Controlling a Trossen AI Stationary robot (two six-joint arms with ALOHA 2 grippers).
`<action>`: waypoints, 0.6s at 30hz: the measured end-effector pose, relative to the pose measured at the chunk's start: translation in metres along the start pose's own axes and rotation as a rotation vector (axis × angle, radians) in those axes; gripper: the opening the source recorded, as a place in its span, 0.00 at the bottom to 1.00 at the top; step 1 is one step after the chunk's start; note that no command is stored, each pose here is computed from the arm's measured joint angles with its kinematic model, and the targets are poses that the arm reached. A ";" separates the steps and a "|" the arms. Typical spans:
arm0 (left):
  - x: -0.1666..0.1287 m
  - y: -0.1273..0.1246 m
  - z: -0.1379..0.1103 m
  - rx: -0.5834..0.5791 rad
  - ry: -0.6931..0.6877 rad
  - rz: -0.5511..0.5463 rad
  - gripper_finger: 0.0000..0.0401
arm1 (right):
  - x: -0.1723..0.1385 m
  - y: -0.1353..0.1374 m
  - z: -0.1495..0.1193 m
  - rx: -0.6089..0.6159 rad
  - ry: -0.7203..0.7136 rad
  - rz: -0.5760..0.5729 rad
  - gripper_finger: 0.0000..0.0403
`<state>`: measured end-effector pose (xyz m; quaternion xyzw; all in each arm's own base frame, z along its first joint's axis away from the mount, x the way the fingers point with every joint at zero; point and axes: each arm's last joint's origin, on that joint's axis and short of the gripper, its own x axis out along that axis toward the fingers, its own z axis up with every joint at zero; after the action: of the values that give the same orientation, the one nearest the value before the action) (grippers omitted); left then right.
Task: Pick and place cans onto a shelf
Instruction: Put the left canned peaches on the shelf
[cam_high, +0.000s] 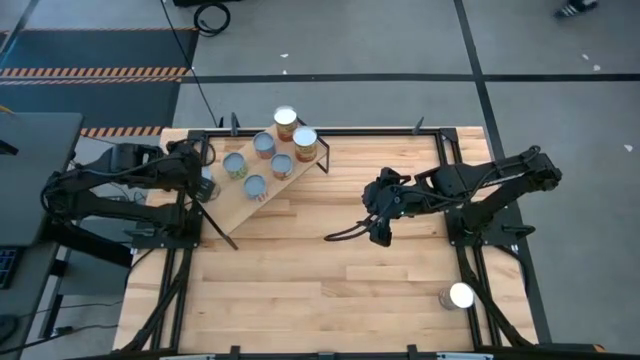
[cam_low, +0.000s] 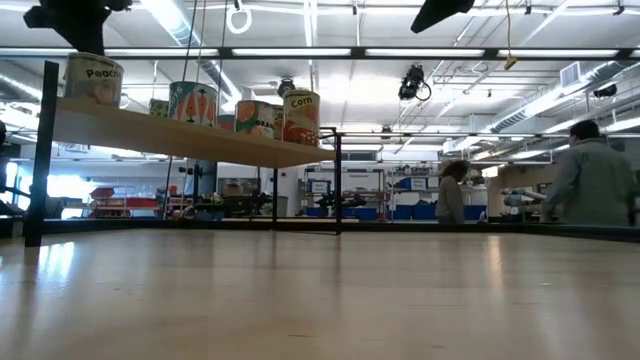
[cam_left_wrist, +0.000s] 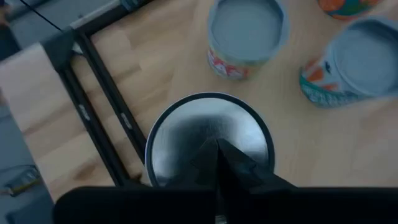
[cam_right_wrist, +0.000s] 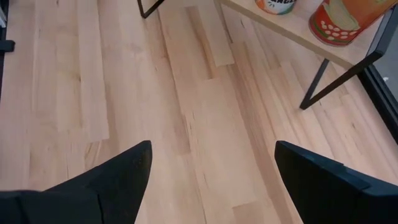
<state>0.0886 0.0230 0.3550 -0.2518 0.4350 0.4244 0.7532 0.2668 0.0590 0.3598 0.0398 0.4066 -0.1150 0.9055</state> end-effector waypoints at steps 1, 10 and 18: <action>0.002 -0.001 0.000 -0.006 -0.003 0.007 0.02 | 0.000 0.000 0.000 0.003 0.000 0.000 0.86; 0.006 -0.002 -0.001 -0.015 -0.017 0.017 0.02 | 0.000 0.000 0.000 0.004 0.000 0.000 0.86; 0.007 -0.003 0.001 -0.015 -0.047 0.024 0.04 | 0.000 0.000 0.000 0.004 0.000 0.000 0.86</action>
<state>0.0928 0.0249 0.3497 -0.2421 0.4172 0.4426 0.7560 0.2669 0.0591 0.3598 0.0419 0.4062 -0.1157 0.9055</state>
